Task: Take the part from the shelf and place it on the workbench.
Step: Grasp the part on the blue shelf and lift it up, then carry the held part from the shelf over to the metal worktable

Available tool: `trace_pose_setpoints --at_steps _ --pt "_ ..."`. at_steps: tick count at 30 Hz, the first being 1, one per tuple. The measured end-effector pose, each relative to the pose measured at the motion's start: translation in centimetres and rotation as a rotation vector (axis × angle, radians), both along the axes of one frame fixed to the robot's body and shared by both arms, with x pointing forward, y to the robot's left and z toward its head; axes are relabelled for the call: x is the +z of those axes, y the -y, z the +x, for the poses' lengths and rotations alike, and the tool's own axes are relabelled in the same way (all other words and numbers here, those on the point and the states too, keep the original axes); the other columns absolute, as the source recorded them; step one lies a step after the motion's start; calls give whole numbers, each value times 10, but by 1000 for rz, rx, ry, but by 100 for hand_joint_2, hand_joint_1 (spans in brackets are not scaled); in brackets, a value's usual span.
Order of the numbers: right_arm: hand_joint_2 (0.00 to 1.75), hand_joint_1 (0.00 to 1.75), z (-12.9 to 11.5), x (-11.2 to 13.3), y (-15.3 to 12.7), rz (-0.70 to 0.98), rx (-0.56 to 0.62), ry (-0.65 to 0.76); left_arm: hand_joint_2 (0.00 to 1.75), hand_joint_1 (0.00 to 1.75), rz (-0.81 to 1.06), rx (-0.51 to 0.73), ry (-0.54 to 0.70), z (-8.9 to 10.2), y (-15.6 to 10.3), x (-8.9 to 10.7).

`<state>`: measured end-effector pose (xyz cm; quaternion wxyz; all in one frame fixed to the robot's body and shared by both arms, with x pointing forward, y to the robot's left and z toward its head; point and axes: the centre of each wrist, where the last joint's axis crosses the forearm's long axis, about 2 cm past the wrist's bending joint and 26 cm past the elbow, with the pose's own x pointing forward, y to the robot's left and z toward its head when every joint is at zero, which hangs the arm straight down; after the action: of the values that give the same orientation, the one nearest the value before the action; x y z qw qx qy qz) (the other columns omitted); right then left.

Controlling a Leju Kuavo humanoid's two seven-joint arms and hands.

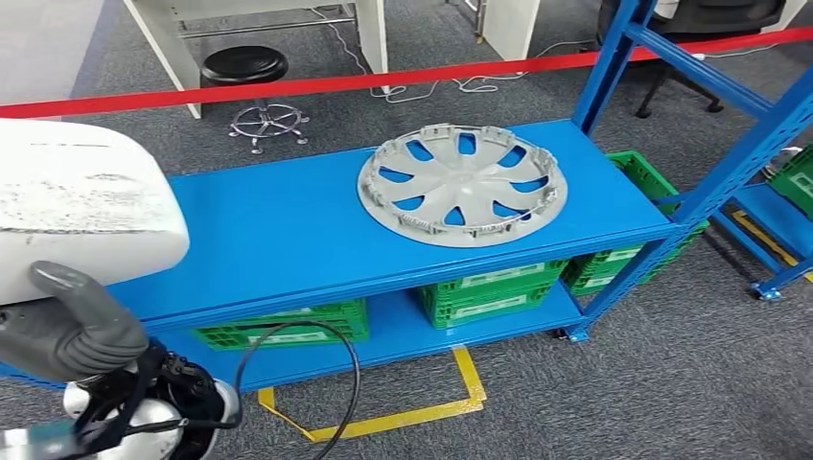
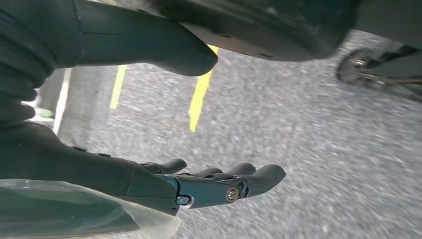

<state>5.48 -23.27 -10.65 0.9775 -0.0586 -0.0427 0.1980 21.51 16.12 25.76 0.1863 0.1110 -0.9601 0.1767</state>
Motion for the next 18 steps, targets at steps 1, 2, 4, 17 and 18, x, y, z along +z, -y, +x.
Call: trace_pose_setpoints --at_steps 1,2,4,17,18 --pt "175 0 0 0 -1 -1 -4 21 175 175 -44 -45 -19 -3 2 -2" --pt "175 0 -1 0 -1 -3 -6 44 175 175 -72 -84 -36 -5 4 -4" --pt "175 0 -2 0 -1 -20 0 82 175 175 -87 -154 -55 -11 9 -8" --pt "175 0 17 4 -15 -315 957 -169 175 175 -8 -453 -61 -10 31 -17" --pt "175 0 21 5 -16 -332 1023 -166 175 175 -5 -465 -61 -10 32 -18"
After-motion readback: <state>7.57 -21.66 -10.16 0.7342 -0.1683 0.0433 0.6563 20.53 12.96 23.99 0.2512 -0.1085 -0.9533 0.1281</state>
